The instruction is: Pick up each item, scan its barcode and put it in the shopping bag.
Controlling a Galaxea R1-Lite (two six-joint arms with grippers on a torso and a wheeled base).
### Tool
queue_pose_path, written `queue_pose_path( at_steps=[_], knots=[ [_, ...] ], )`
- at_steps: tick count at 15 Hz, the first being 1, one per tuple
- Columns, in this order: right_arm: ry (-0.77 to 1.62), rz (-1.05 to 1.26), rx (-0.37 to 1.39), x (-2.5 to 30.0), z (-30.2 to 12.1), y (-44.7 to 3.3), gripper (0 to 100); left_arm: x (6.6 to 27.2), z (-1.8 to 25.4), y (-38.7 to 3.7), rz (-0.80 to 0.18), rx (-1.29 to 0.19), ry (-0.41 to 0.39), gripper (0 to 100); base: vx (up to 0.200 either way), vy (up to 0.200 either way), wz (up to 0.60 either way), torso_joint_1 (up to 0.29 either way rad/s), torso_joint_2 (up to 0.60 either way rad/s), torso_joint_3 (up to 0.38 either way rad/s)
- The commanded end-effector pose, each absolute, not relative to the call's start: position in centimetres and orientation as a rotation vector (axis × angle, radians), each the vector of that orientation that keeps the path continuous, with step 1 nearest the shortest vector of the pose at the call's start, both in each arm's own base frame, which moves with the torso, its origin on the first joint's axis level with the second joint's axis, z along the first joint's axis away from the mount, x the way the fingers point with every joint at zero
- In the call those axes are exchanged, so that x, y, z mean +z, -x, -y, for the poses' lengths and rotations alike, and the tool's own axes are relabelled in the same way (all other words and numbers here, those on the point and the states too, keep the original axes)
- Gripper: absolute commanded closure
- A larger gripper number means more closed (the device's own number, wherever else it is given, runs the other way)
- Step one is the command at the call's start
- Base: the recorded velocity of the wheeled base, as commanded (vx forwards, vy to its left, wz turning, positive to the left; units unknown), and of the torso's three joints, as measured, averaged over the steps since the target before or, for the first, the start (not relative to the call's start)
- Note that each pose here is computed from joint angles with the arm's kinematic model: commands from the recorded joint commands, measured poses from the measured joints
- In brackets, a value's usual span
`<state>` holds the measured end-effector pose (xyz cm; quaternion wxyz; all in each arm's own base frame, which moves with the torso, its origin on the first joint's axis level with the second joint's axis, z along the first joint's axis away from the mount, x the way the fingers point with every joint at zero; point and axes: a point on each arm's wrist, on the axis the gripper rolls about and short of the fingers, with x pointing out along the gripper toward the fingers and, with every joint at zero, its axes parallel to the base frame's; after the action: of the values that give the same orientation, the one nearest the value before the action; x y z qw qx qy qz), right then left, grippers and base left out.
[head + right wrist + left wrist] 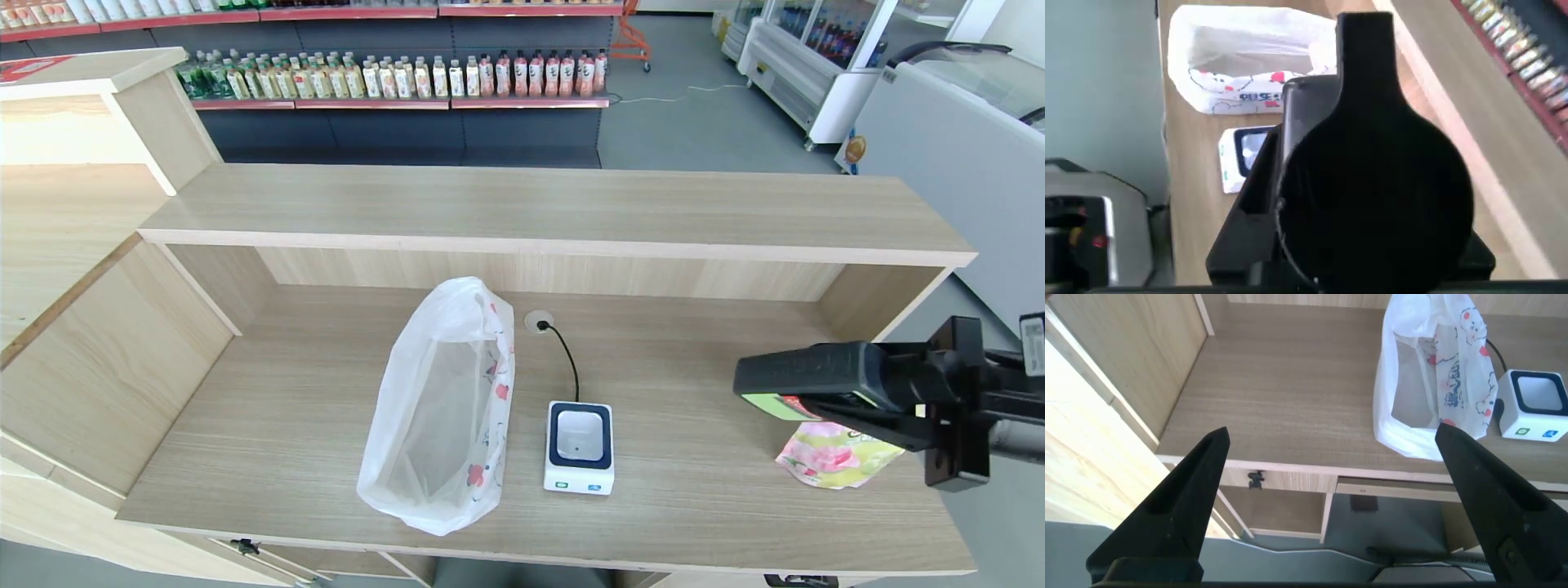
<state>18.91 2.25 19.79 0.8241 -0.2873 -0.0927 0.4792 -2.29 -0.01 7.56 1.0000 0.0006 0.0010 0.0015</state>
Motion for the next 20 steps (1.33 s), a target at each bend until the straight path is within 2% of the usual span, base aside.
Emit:
queue_pose_path(
  at_steps=[1,2,3,7,10,13,20],
  knots=[
    [0.199,-0.083,0.894,18.9,-1.5,-17.5,100,7.6,0.0,2.3,-0.002,0.003,-0.002,0,0.0,0.0,0.0,0.0,0.0,0.0],
    [0.077,-0.16,0.865,18.4,-1.6,-17.5,100,7.6,0.0,2.3,-0.002,0.003,-0.002,0,0.0,0.0,0.0,0.0,0.0,0.0],
    [-0.167,-0.304,0.833,17.8,-2.2,-18.1,100,7.6,0.0,2.3,-0.002,0.003,-0.002,0,0.0,0.0,0.0,0.0,0.0,0.0],
    [-0.456,-0.508,0.794,15.7,-3.3,-22.1,100,7.6,0.0,2.3,-0.002,0.003,-0.002,0,0.0,0.0,0.0,0.0,0.0,0.0],
    [-0.465,-0.537,0.8,12.8,-4.3,-26.0,100,7.6,0.0,2.3,-0.002,0.003,-0.002,0,0.0,0.0,0.0,0.0,0.0,0.0],
    [-0.454,-0.534,0.785,11.6,-5.0,-28.0,100,7.6,0.0,2.3,-0.002,0.003,-0.002,0,0.0,0.0,0.0,0.0,0.0,0.0],
    [-0.434,-0.579,0.802,10.4,-7.3,-28.3,100,7.6,0.0,2.3,-0.002,0.003,-0.005,0,0.0,0.0,0.0,0.0,0.0,0.0]
  ],
)
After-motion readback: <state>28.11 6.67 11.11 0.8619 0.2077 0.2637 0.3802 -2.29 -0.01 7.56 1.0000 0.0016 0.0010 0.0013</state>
